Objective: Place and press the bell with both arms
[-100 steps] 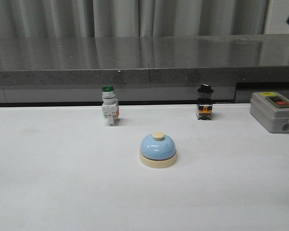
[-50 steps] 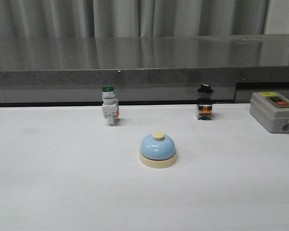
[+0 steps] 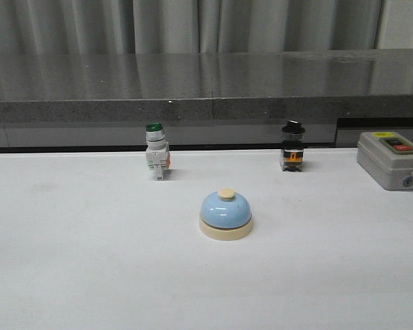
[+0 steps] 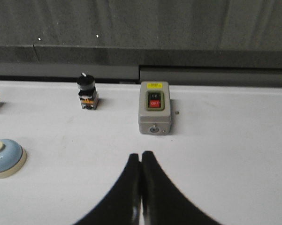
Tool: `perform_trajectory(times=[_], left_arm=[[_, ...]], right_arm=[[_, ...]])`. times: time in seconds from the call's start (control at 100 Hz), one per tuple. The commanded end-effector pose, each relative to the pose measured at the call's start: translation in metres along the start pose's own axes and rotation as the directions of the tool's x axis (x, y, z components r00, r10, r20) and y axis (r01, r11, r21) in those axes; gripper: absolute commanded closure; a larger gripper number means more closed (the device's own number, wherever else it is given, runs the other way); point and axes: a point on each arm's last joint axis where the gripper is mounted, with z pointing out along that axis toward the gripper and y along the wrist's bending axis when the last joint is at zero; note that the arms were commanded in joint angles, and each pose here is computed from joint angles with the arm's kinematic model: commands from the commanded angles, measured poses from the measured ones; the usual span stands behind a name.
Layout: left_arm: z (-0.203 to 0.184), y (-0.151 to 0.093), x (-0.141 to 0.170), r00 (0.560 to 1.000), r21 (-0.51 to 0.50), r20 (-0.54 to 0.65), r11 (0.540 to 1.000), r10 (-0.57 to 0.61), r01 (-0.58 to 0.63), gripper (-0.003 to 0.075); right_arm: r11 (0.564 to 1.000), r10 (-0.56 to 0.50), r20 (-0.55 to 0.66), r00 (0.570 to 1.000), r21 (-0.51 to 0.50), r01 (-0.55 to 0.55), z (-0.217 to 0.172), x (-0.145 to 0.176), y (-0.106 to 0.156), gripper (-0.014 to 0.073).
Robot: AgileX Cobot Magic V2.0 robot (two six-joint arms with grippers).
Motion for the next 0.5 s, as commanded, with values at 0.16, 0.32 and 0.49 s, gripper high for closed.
perform_trajectory(times=[0.16,0.32,0.49], left_arm=[[-0.001,0.001,0.005,0.997,0.000,0.072,1.000,-0.016,0.016,0.0741],[-0.001,0.001,0.005,0.997,0.000,0.072,1.000,-0.016,0.016,0.0741],[-0.001,0.001,0.005,0.997,0.000,0.072,1.000,-0.016,0.016,0.0741]], right_arm=[[1.000,-0.012,0.223,0.975,-0.002,0.013,-0.008,-0.012,0.000,0.0657],[1.000,-0.012,0.404,0.915,-0.009,0.017,-0.009,0.008,0.000,0.0657],[1.000,-0.008,0.395,0.919,-0.008,0.012,-0.013,0.035,-0.001,0.0657]])
